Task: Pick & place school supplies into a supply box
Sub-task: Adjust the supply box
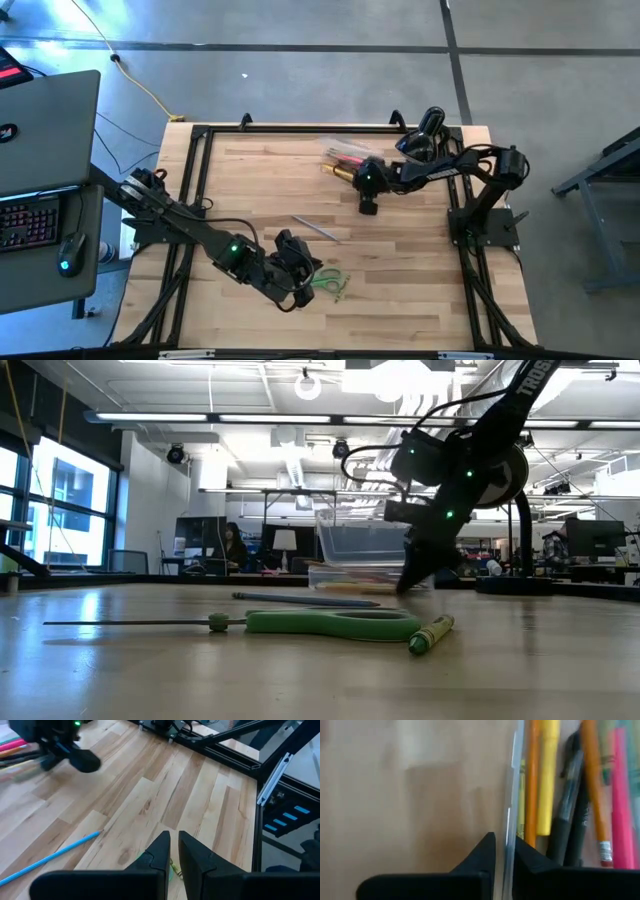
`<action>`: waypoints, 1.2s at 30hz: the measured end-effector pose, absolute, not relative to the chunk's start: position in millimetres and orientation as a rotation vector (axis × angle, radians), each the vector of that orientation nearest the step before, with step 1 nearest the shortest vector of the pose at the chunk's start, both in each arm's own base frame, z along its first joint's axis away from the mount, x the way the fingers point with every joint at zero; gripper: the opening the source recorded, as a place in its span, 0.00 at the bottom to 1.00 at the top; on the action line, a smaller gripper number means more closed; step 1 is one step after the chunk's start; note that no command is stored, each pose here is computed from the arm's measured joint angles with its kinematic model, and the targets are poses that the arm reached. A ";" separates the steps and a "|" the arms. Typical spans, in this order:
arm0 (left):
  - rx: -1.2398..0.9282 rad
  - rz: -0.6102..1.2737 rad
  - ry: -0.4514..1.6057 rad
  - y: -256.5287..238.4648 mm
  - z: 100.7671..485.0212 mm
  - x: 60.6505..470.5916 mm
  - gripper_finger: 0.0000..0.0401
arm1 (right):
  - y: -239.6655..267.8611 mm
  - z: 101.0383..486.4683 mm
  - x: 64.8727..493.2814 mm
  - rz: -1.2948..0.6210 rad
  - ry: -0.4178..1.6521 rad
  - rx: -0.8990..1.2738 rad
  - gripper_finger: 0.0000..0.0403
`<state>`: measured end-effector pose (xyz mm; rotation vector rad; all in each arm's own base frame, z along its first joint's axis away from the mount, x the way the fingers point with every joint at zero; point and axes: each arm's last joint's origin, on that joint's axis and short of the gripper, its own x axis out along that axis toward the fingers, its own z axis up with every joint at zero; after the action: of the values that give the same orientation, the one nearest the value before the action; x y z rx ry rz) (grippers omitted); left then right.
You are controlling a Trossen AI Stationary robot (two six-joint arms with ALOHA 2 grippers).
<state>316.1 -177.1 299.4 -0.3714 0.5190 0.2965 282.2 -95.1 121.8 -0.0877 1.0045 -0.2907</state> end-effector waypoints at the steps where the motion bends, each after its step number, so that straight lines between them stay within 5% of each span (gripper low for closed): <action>1: -0.373 0.294 0.521 -177.1 299.4 316.1 0.17 | -90.5 121.3 281.7 -0.272 1.022 -0.085 0.04; 12: -0.382 0.292 0.519 -177.3 299.6 316.3 0.17 | -18.0 149.1 273.4 -0.066 1.047 -0.124 0.00; 22: -0.398 0.287 0.523 -177.6 299.4 316.3 0.17 | 27.2 169.3 254.8 -0.137 1.048 -0.089 0.01; 36: -0.434 0.276 0.532 -178.4 299.3 316.2 0.17 | 34.7 141.0 258.8 -0.207 1.157 -0.167 0.30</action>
<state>316.2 -178.4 299.3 -0.4342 0.5317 0.2763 258.8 34.7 141.0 -0.1668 1.1568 -0.2074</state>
